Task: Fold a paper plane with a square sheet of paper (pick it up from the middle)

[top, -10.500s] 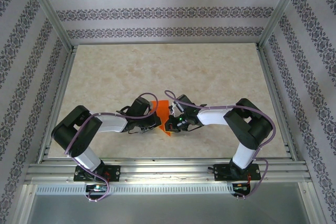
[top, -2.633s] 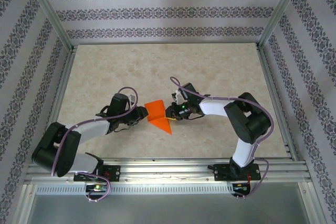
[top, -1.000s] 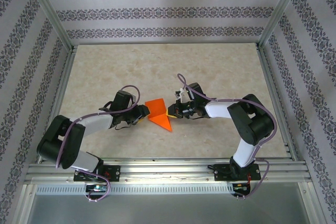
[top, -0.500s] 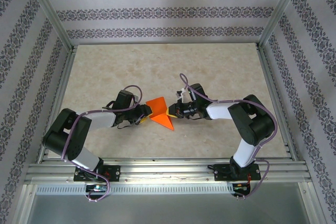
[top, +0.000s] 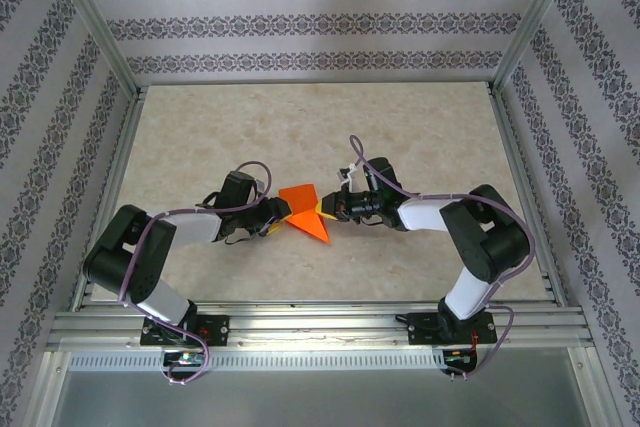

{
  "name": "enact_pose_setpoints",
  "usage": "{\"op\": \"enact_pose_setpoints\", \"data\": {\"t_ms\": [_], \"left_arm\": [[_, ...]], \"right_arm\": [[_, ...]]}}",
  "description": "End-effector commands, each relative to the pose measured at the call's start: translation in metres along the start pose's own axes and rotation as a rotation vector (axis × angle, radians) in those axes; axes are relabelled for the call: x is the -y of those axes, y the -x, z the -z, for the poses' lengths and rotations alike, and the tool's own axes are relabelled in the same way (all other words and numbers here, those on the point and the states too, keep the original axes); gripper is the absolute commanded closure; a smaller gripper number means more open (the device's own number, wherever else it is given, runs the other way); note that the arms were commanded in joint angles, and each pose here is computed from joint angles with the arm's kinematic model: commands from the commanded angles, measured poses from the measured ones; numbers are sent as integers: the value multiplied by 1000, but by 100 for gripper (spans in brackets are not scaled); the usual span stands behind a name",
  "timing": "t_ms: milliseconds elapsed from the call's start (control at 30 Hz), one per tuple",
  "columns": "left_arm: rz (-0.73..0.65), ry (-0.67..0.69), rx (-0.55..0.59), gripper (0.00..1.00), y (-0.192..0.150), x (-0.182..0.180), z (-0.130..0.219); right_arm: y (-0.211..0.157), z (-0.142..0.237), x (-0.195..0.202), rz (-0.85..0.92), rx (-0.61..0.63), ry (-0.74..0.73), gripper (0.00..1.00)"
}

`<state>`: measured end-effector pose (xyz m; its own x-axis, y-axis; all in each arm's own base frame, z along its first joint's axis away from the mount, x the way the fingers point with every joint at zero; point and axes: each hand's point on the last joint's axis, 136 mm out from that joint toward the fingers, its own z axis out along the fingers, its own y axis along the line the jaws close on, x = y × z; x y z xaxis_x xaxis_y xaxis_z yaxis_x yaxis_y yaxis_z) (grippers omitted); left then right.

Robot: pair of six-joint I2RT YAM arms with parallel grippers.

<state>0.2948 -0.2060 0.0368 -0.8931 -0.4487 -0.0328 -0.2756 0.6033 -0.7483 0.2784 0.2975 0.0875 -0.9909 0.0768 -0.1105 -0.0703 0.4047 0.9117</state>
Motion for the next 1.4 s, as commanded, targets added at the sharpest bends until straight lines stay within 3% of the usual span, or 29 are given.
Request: {"op": "enact_pose_setpoints", "data": {"t_ms": [0,833,1133,1367], "left_arm": [[-14,-77,18,51,11,21,-2],[-5,-227,47,61,36,46,-25],[-2,-257,41,82,37,50,-28],[-10,-257,54,91,38,52,-25]], "right_arm": [[1,7,-6,13,6,34,100],[-8,11,14,-17,-2,1,100],[-9,14,20,-24,4,-14,100],[-9,16,28,-29,12,-44,99]]}}
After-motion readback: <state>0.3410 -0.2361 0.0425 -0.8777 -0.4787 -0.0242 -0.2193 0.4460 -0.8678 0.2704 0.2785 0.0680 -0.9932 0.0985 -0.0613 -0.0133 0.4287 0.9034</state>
